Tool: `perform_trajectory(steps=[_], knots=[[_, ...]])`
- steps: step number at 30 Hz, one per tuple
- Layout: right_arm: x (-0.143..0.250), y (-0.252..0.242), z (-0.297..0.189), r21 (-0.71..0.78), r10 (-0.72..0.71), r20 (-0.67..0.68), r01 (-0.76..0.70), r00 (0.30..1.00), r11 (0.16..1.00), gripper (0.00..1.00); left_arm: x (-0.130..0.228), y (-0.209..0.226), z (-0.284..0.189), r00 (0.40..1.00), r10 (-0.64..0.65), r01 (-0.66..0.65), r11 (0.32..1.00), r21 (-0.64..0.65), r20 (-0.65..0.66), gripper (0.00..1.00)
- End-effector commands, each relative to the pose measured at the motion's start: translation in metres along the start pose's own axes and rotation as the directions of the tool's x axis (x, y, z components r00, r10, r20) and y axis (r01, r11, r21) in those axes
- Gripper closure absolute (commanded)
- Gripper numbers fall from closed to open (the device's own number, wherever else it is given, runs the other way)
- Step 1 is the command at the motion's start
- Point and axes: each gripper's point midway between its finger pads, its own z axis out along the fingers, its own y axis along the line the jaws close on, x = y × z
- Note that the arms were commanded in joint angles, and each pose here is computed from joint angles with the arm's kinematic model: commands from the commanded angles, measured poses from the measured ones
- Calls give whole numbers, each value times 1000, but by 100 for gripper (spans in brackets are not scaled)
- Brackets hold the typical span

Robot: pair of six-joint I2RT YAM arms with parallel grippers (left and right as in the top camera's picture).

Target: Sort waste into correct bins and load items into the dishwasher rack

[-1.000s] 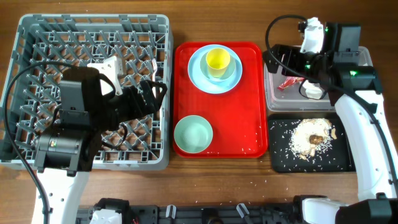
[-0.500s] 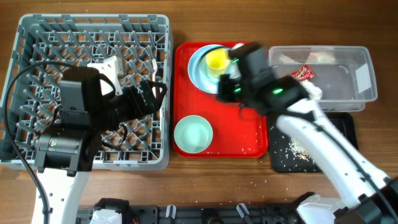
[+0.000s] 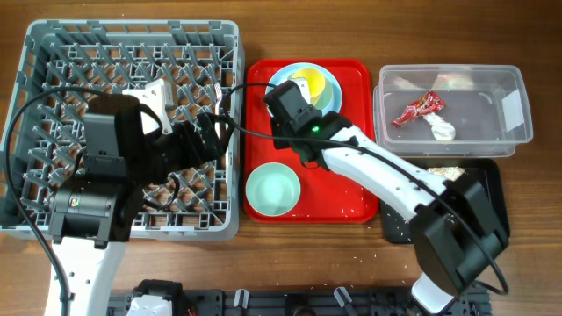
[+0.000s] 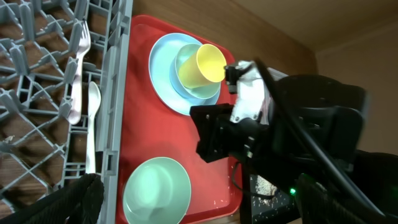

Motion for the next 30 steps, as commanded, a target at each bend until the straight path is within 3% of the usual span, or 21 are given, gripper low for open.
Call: perform_trajectory(steps=[1,17,30], knots=[[3,-6,23,32,-4,-4,4,1000,999,96,-2,-4,-3,1000,1,-2,1000,17,6,0],[-4,-28,62,28,102,7,-102,995,994,96,-2,-4,-3,1000,1,-2,1000,17,6,0],[21,-24,69,-8,93,-71,-94,993,996,96,-2,-4,-3,1000,1,-2,1000,17,6,0]])
